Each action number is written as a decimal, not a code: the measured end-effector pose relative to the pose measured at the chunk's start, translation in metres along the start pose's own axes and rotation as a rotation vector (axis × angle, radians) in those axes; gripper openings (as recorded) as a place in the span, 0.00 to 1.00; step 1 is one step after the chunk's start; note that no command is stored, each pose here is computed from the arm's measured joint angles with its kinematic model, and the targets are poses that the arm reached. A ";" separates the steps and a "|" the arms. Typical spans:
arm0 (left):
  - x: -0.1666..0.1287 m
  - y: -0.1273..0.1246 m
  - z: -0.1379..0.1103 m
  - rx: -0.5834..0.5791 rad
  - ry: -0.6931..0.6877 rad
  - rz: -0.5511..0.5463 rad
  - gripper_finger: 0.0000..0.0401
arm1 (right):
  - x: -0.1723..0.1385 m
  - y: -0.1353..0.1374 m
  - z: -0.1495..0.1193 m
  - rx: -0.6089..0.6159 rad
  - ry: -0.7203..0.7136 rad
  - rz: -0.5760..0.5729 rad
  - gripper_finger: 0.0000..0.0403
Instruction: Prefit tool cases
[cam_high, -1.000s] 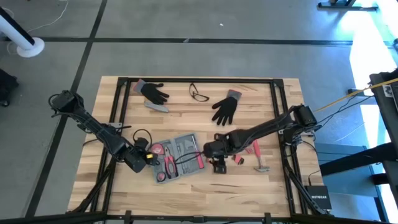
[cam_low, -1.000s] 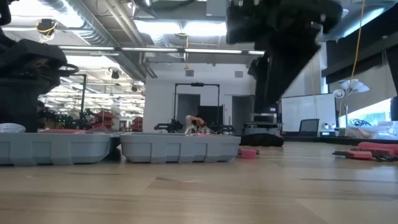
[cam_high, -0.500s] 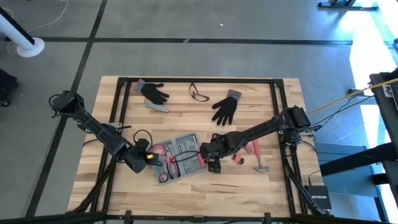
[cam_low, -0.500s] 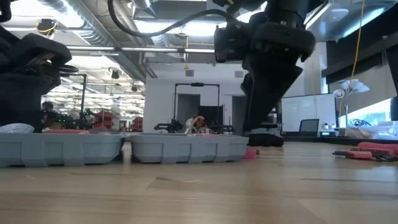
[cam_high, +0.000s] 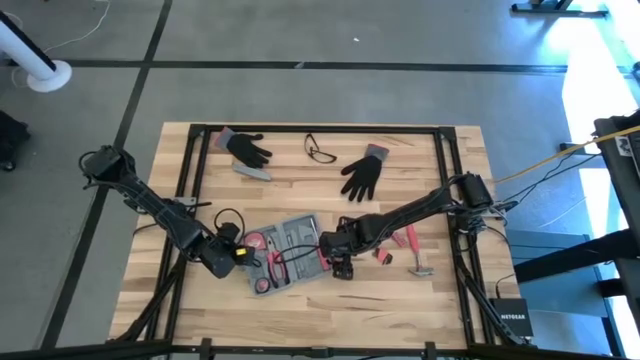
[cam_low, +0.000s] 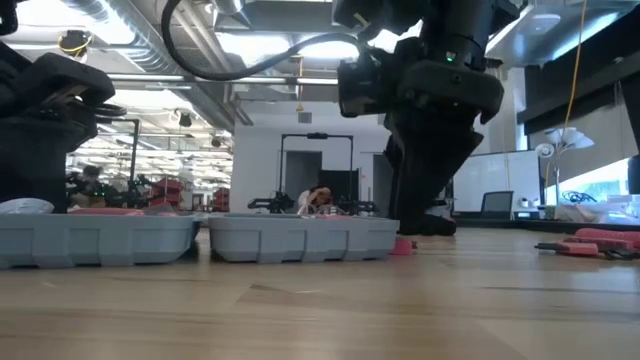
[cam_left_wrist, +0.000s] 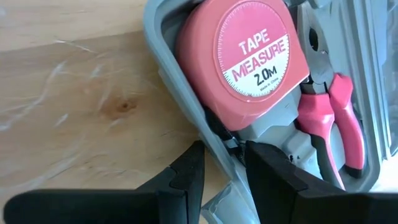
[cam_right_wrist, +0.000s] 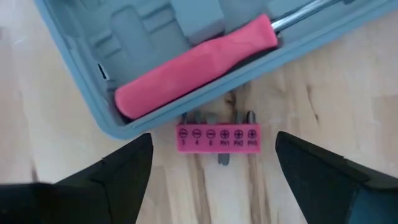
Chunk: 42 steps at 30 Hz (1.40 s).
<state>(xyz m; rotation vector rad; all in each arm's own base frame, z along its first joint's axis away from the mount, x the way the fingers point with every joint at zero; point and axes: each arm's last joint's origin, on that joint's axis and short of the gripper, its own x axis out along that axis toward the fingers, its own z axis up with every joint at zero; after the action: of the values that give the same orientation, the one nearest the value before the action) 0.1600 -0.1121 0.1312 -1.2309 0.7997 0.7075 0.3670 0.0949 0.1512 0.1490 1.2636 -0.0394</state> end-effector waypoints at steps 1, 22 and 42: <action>0.000 0.000 0.000 0.001 0.000 0.001 0.26 | 0.001 0.000 -0.001 -0.008 0.006 -0.002 0.82; -0.001 0.001 -0.003 0.040 0.007 -0.003 0.26 | 0.015 -0.001 -0.001 -0.073 0.014 -0.035 0.81; -0.001 0.001 -0.002 0.046 0.005 0.004 0.26 | 0.012 -0.001 0.000 -0.076 0.010 -0.091 0.48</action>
<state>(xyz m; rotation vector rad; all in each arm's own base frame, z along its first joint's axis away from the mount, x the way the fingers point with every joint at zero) 0.1578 -0.1142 0.1313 -1.1906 0.8186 0.6863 0.3708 0.0940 0.1401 0.0262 1.2799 -0.0688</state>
